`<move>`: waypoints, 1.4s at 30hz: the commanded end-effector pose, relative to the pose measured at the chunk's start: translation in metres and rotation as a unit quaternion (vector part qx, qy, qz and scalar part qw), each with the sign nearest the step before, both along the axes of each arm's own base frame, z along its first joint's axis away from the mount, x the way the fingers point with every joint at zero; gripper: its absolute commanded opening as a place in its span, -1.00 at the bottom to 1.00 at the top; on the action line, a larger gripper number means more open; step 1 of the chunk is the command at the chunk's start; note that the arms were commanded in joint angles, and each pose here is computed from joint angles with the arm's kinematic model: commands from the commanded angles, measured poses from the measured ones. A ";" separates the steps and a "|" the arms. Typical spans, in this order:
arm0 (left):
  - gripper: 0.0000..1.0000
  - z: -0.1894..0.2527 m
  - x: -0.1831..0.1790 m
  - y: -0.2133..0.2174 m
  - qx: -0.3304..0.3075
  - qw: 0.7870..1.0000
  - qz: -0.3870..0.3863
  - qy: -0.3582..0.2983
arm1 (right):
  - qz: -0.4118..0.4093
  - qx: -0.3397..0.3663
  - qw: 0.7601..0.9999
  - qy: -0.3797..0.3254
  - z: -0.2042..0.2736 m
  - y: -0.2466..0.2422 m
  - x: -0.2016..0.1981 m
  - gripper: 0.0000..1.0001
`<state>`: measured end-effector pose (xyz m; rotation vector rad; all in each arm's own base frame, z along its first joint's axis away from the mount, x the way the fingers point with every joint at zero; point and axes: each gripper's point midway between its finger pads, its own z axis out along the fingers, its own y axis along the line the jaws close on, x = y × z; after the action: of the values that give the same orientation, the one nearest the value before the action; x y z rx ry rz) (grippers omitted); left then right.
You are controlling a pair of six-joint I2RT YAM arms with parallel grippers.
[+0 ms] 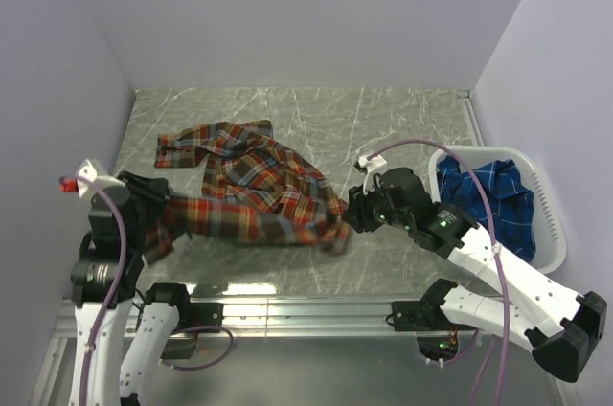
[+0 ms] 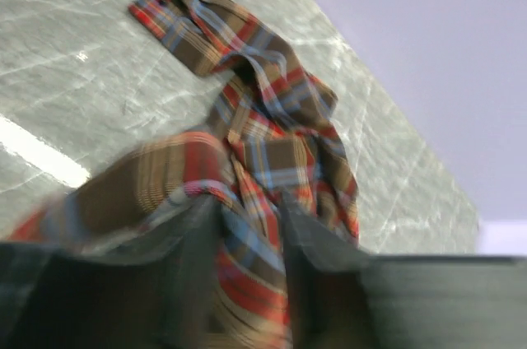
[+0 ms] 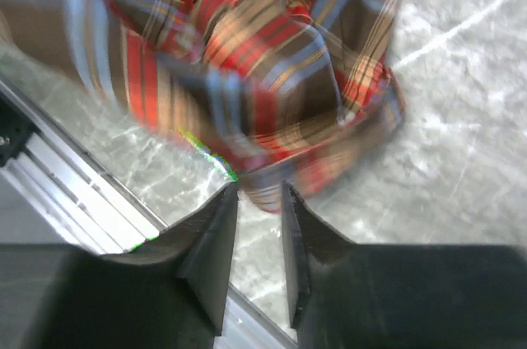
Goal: Fold and stack the long sleeve shirts
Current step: Flatten the shirt out
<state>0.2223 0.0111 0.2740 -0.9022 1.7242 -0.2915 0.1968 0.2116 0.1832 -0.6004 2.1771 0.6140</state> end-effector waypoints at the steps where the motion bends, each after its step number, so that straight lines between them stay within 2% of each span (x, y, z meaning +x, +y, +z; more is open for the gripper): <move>1: -0.10 -0.004 -0.016 -0.019 -0.029 0.999 -0.046 -0.008 | -0.026 0.020 0.999 0.003 0.009 -0.006 -0.004 -0.07; 3: 0.11 -0.004 -0.021 -0.024 -0.034 0.998 -0.061 -0.009 | -0.045 0.031 0.998 -0.011 0.016 -0.007 0.003 0.10; 4: 0.33 -0.002 -0.023 -0.025 -0.033 0.997 -0.065 -0.015 | -0.052 0.036 0.998 -0.017 0.019 -0.007 0.006 0.21; 6: 0.55 0.000 -0.024 -0.021 -0.020 0.998 -0.058 -0.015 | -0.068 0.053 0.996 -0.023 0.023 -0.003 0.015 0.26; 9: 0.74 0.007 -0.021 -0.011 -0.002 0.999 -0.036 -0.013 | -0.092 0.045 0.995 -0.019 0.018 0.003 0.033 0.27; 14: 0.73 0.016 -0.002 -0.004 0.023 0.999 -0.024 0.008 | -0.108 0.014 0.994 -0.021 0.006 0.022 0.074 0.22; 18: 0.83 0.030 0.015 0.005 0.066 0.997 -0.019 0.032 | -0.108 0.018 0.994 -0.025 0.000 0.039 0.107 0.20; 22: 0.88 0.033 0.023 0.034 0.139 0.985 0.032 0.096 | -0.099 -0.006 0.995 -0.007 -0.019 0.051 0.122 0.18; 24: 0.90 0.026 0.024 0.038 0.154 0.978 0.030 0.136 | -0.091 -0.004 0.996 -0.002 -0.023 0.055 0.120 0.18; 27: 0.91 0.001 0.031 0.026 0.138 0.976 -0.004 0.171 | -0.090 -0.010 0.996 0.001 -0.032 0.053 0.120 0.18; 30: 0.89 -0.018 0.052 -0.001 0.095 0.983 -0.061 0.142 | -0.083 -0.014 0.996 -0.003 -0.035 0.059 0.126 0.18; 34: 0.86 -0.051 0.082 -0.036 0.039 0.981 -0.135 0.137 | -0.077 -0.022 0.997 -0.008 -0.041 0.071 0.142 0.18; 37: 0.87 -0.084 0.104 -0.055 0.008 0.971 -0.174 0.164 | -0.084 -0.024 0.996 -0.013 -0.045 0.078 0.159 0.18; 42: 0.82 -0.147 0.126 -0.060 -0.015 0.955 -0.176 0.238 | -0.092 -0.018 0.995 -0.017 -0.053 0.088 0.185 0.18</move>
<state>0.3265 -0.0351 0.1356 -0.7263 2.3552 -0.2560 0.3516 0.2899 0.1068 -0.4519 2.2872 0.4465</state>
